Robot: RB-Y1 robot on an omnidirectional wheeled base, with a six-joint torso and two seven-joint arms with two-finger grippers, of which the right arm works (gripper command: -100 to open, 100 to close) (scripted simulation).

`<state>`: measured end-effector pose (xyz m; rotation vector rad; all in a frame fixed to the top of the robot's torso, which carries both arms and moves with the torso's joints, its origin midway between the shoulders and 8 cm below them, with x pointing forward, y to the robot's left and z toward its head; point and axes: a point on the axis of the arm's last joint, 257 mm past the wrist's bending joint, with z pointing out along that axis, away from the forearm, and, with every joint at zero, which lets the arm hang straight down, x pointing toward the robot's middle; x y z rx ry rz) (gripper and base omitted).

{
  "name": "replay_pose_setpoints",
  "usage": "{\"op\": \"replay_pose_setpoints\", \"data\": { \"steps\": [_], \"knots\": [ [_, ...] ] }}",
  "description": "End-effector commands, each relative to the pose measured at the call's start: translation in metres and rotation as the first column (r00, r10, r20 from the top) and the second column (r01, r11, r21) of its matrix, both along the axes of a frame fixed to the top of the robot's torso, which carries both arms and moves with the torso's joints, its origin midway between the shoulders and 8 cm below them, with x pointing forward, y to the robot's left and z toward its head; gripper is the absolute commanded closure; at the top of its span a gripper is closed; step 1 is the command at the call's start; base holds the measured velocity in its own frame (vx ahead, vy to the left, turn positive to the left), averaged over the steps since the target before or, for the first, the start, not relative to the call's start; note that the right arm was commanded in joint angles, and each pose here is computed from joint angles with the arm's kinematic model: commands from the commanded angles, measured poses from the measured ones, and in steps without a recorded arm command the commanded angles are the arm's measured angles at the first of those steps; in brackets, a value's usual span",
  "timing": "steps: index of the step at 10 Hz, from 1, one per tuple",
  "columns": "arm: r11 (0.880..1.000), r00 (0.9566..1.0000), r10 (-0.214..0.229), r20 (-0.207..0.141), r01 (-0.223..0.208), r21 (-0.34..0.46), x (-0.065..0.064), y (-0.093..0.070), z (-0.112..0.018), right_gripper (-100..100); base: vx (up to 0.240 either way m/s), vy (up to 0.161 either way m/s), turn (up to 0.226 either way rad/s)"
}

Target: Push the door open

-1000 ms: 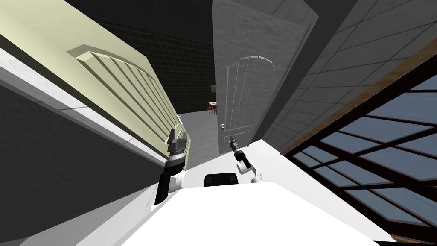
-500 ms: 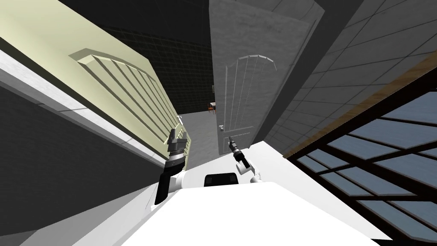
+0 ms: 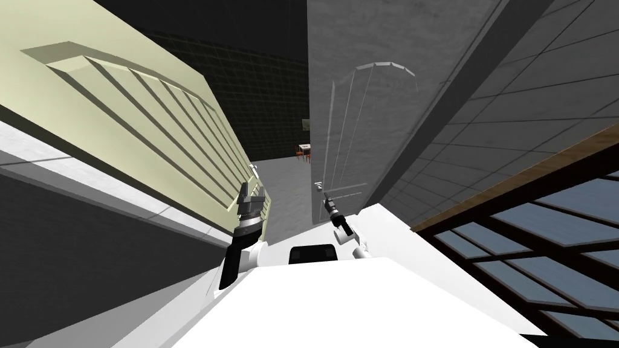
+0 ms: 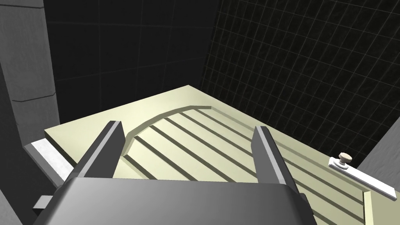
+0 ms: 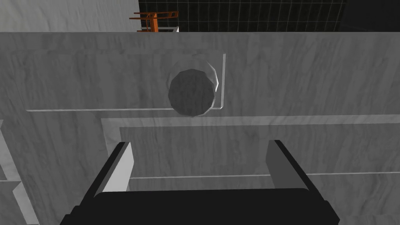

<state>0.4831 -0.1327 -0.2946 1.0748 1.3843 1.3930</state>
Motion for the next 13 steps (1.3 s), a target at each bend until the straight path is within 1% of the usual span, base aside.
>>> {"op": "replay_pose_setpoints", "data": {
  "steps": [1, 5, 6, 7, 12, 13],
  "knots": [
    [1.000, 1.0000, -0.005, 0.000, 0.005, 0.000, 0.0035, -0.0009, -0.0004, -100, 0.183, 0.066, 0.029],
    [1.000, 0.9999, -0.015, -0.001, 0.015, 0.002, 0.0107, -0.0024, -0.0015, -100, 0.201, 0.042, 0.026],
    [1.000, 0.9999, -0.014, -0.001, 0.014, 0.002, 0.0093, -0.0021, -0.0017, -100, 0.094, 0.014, 0.005],
    [1.000, 0.9999, -0.014, -0.001, 0.014, 0.002, 0.0093, -0.0021, -0.0017, 100, -0.013, -0.001, -0.005],
    [1.000, 0.9999, -0.014, -0.001, 0.014, 0.002, 0.0093, -0.0021, -0.0017, 100, -0.018, -0.003, 0.000],
    [1.000, 0.9996, -0.026, -0.006, 0.026, -0.005, 0.0107, -0.0089, -0.0043, 100, 0.081, 0.024, -0.031]
  ]
}}
